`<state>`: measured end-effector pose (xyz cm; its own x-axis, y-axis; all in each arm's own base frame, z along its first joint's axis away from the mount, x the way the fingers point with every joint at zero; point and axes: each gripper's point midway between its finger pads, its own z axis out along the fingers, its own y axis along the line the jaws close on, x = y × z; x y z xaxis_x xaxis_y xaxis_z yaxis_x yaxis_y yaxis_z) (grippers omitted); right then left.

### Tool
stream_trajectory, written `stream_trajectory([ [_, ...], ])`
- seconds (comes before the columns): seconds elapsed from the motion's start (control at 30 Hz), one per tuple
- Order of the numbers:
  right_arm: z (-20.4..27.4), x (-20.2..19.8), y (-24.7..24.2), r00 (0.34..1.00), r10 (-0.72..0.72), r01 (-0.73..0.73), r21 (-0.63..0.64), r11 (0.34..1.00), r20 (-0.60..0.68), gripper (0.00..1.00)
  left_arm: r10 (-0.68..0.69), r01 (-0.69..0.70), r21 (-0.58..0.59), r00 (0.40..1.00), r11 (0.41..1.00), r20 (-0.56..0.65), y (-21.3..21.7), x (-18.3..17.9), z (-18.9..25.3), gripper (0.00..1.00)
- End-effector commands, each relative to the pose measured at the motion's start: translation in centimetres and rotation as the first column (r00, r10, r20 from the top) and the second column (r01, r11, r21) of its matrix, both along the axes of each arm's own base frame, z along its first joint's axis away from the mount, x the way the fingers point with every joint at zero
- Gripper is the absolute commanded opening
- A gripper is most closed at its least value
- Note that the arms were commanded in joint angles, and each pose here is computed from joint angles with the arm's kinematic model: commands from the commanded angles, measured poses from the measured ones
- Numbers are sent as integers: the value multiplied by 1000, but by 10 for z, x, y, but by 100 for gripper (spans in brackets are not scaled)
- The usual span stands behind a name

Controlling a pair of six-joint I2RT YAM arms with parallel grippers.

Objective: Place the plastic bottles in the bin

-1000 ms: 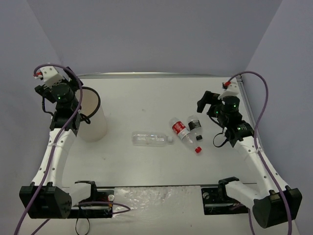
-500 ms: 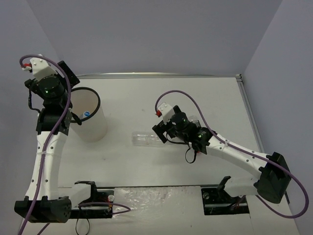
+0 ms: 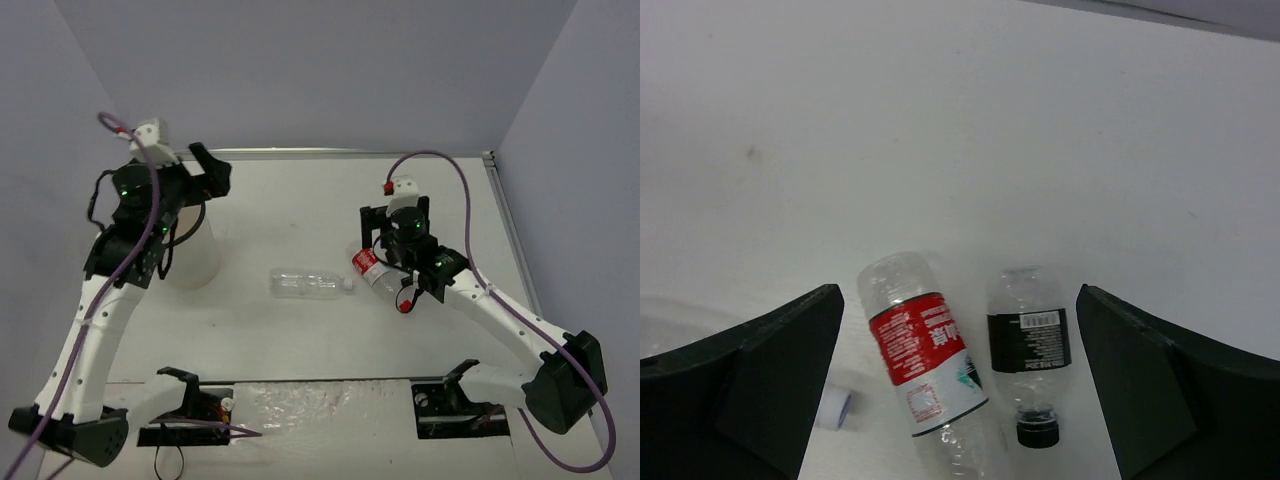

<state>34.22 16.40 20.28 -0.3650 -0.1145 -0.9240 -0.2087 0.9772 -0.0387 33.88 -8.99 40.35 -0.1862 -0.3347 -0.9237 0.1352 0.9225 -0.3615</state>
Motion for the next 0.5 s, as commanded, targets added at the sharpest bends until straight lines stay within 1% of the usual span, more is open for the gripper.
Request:
stream_trajectory([
  [0.0, 26, 10, -34, 972, -231, 221, 185, 958, 33, 100, -108, 117, 93, 990, 989, -89, -63, 0, -24, 97],
  [0.1, 14, 11, -52, 947, -320, 318, 185, 930, -23, 100, -153, 173, 101, 972, 980, -180, -92, 1, -59, 97],
  [0.17, 8, 16, -65, 921, -388, 389, 203, 899, -46, 100, -100, 108, 14, 954, 994, -282, -101, 7, -90, 97],
  [0.27, 1, 28, -87, 877, -475, 479, 222, 849, -73, 100, -23, -3, -57, 899, 998, -438, -104, 4, -138, 97],
  [0.33, 0, 36, -89, 872, -482, 489, 222, 844, -89, 100, 14, -54, -67, 869, 996, -495, -103, -4, -156, 97],
  [0.43, 1, 51, -99, 857, -506, 514, 217, 830, -95, 100, 74, -123, -50, 821, 991, -567, -107, -29, -184, 97],
  [0.47, 1, 52, -102, 854, -512, 520, 215, 827, -95, 100, 85, -135, -46, 819, 990, -568, -106, -31, -185, 97],
])
